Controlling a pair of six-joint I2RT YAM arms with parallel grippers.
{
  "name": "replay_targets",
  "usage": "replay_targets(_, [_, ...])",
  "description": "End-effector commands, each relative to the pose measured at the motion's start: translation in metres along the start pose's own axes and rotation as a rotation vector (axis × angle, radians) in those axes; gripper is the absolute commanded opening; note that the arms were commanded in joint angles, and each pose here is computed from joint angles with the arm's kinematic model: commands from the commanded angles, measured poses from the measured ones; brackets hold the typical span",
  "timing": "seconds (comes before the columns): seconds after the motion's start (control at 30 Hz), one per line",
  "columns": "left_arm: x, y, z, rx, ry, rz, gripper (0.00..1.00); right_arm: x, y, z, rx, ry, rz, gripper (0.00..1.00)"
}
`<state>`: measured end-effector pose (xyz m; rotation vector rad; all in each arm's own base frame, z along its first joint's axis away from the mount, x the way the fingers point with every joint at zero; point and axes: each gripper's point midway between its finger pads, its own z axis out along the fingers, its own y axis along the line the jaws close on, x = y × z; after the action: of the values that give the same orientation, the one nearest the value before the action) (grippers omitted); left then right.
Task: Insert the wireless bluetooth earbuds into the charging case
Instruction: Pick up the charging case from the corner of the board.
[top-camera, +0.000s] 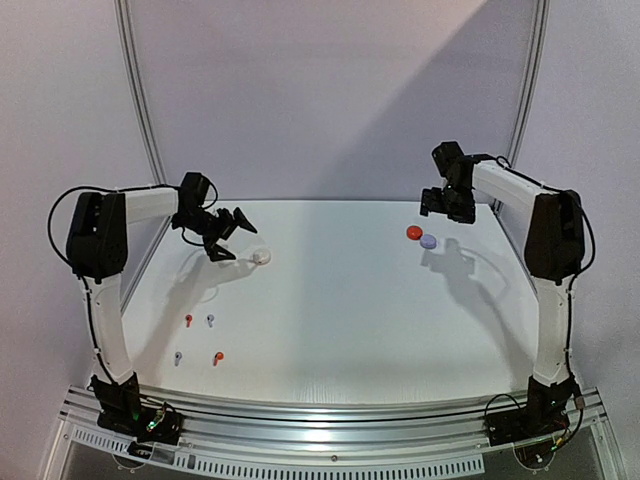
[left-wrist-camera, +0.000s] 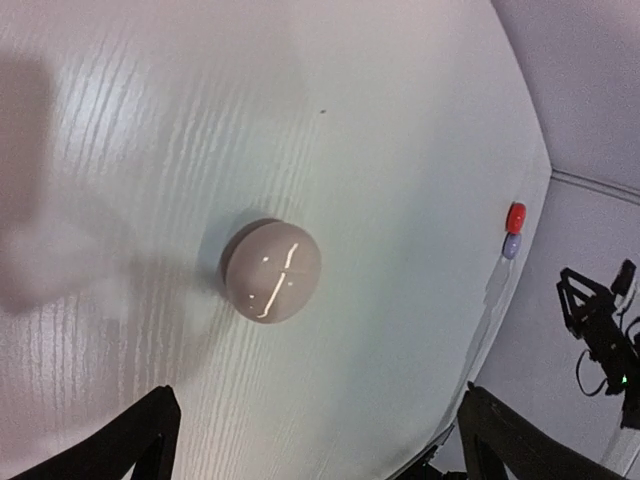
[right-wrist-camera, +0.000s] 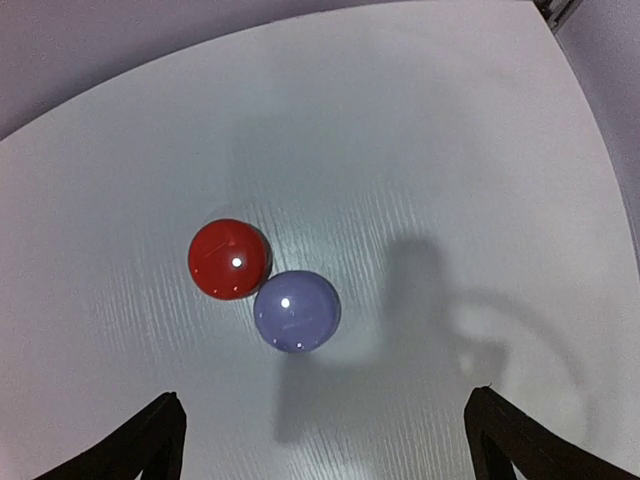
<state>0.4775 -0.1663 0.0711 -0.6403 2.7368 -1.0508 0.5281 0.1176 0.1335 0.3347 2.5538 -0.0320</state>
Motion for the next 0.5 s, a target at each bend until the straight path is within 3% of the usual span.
replay_targets(0.0, [0.003, -0.041, -0.044, 0.053, -0.036, 0.177, 0.99, 0.019, 0.007, 0.042, 0.002, 0.108, -0.105, 0.99])
replay_targets(0.17, [0.000, -0.067, -0.061, 0.116, -0.084, 0.277, 0.99, 0.034, 0.012, 0.072, -0.007, 0.144, -0.161, 0.97])
replay_targets(0.47, [-0.003, -0.085, -0.066, 0.183, -0.089, 0.292, 0.99, 0.057, 0.012, 0.113, 0.013, 0.194, -0.193, 0.82])
